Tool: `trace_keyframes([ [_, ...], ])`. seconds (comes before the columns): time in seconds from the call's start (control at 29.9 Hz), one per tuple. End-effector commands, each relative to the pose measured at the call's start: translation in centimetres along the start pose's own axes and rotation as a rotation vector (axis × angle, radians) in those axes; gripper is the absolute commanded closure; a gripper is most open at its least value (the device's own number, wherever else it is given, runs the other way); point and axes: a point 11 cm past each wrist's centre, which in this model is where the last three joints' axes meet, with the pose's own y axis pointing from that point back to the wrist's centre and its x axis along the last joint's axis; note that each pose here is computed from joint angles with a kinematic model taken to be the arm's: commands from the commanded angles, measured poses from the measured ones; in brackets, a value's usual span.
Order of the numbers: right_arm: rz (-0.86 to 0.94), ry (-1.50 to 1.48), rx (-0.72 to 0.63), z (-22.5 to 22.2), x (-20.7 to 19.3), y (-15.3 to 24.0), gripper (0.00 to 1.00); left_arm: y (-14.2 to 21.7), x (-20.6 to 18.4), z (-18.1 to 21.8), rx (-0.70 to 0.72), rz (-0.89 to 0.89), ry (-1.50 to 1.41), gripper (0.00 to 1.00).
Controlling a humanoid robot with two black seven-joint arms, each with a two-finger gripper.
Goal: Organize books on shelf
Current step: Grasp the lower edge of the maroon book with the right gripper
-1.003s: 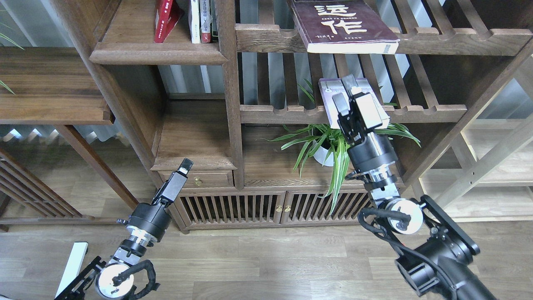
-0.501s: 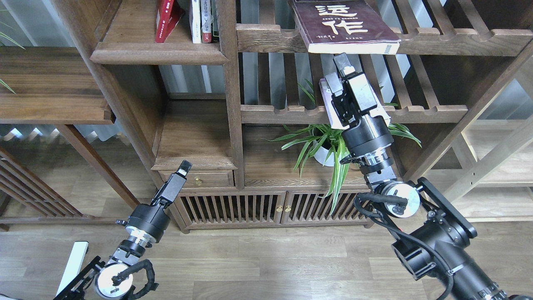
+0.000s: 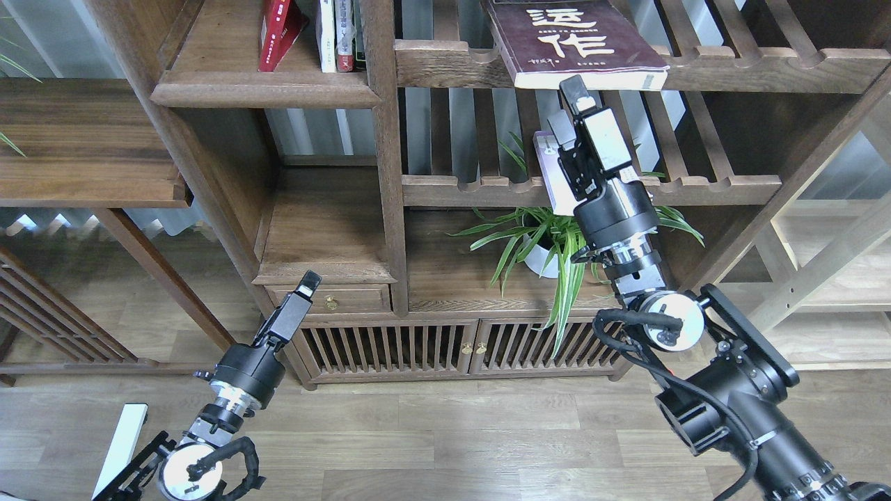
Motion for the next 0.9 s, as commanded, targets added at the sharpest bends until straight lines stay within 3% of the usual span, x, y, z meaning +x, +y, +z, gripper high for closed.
trace_keyframes([
  [0.0,0.002,0.01,-0.001,-0.2,-0.4,-0.8,0.01,0.2,0.1,0.3,-0.003,0.002,-0.006,0.01],
  [0.87,0.124,0.029,0.083,-2.5,0.2,-2.6,0.01,0.1,0.1,0.8,-0.016,0.002,-0.007,0.01],
])
